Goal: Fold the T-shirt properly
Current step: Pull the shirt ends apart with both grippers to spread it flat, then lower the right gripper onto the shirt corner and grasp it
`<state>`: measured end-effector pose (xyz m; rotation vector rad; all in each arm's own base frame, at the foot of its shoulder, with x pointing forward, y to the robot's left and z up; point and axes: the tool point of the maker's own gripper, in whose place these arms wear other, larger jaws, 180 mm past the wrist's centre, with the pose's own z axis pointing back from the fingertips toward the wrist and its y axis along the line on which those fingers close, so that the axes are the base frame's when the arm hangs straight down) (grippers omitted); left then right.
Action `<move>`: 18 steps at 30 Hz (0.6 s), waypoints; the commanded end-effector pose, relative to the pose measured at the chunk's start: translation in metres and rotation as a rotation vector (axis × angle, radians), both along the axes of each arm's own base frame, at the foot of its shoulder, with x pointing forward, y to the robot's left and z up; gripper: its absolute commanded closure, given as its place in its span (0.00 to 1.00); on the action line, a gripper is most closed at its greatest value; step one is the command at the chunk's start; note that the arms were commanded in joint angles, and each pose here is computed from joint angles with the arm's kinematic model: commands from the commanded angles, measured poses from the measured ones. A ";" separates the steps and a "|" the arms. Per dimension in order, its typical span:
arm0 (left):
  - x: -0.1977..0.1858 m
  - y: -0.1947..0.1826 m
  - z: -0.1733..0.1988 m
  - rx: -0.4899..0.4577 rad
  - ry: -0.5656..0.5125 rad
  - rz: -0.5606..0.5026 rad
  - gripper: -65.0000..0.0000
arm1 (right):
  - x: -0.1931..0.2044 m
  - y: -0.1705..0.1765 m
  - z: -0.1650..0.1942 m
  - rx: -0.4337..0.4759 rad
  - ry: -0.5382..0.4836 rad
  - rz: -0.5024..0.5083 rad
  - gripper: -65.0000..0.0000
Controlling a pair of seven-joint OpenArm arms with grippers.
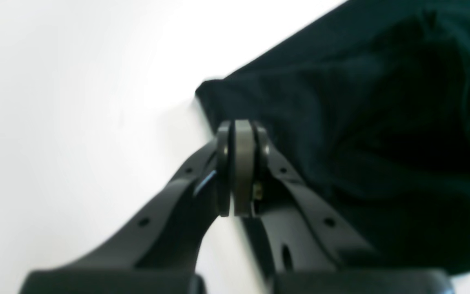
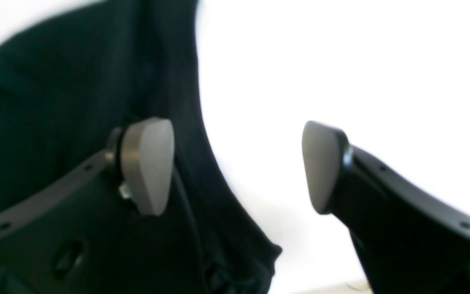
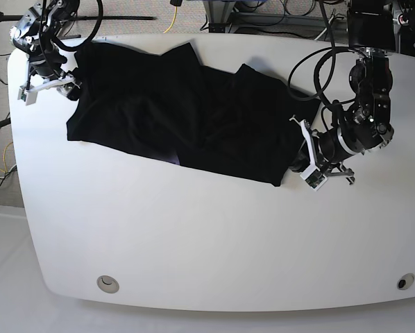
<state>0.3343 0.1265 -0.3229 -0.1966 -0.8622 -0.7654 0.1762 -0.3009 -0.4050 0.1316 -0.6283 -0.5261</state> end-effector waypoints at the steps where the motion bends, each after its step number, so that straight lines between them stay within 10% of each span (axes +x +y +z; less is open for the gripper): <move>1: 0.009 0.004 0.017 -0.009 -0.054 -0.003 1.00 | 0.003 -0.004 -0.001 -0.004 -0.017 0.028 0.28; 18: 0.006 0.014 0.014 -0.001 -0.047 0.018 1.00 | -0.003 0.010 -0.017 0.069 0.018 0.085 0.28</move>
